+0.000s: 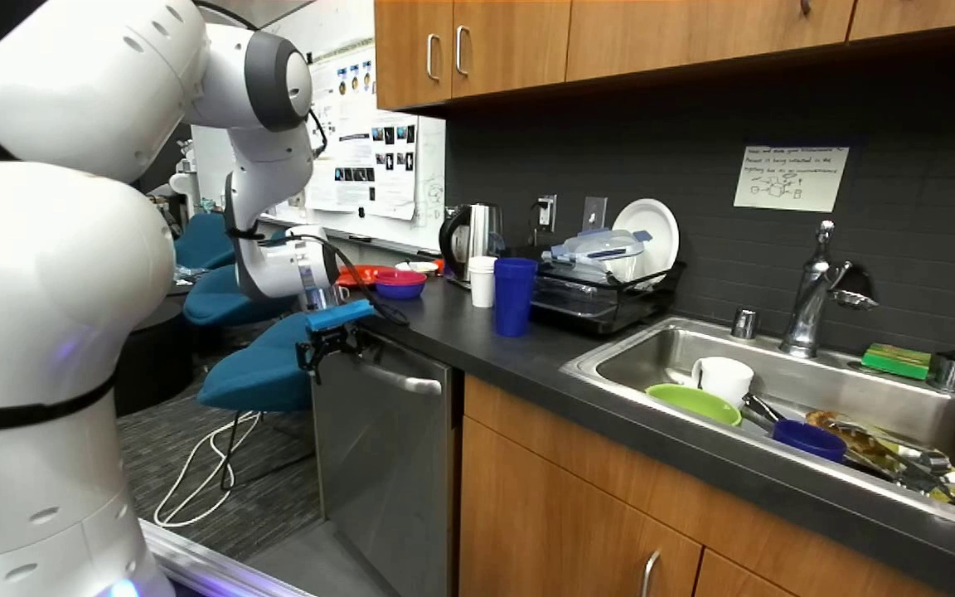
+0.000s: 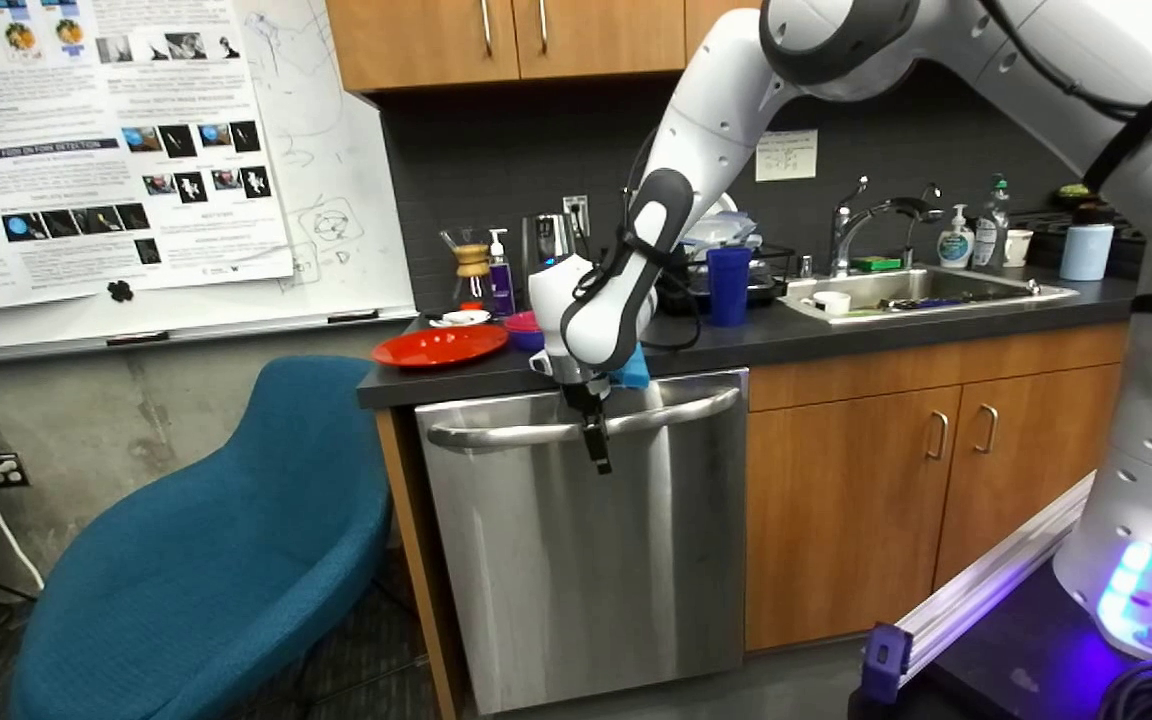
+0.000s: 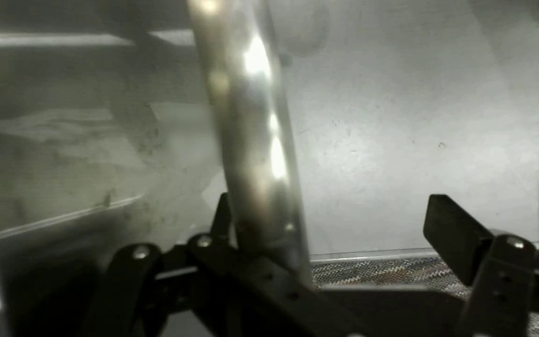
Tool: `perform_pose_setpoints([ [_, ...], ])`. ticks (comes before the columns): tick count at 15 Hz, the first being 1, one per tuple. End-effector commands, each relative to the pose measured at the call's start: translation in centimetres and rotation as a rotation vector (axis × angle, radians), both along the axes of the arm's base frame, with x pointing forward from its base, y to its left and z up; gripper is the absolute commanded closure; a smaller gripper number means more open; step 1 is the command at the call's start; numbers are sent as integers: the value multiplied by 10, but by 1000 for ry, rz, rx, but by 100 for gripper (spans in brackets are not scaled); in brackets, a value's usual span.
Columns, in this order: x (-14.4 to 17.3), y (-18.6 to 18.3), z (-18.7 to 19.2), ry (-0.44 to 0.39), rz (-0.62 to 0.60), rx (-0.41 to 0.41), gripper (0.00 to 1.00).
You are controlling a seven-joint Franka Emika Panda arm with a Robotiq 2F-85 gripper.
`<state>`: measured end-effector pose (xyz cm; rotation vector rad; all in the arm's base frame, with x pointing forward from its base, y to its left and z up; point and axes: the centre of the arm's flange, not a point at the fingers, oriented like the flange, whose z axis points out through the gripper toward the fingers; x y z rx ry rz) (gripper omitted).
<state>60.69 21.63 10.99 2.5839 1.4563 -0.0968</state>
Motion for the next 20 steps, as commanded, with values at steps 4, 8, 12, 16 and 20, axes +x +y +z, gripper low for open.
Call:
perform_pose_setpoints([
  [4, 0, 1, 0, 5, 10, -16, 0],
  [8, 0, 1, 0, 5, 9, -17, 0],
  [12, 1, 1, 0, 6, 9, -17, 0],
  [16, 1, 1, 0, 6, 9, -17, 0],
  [20, 4, 13, 3, 10, -9, 3, 0],
])
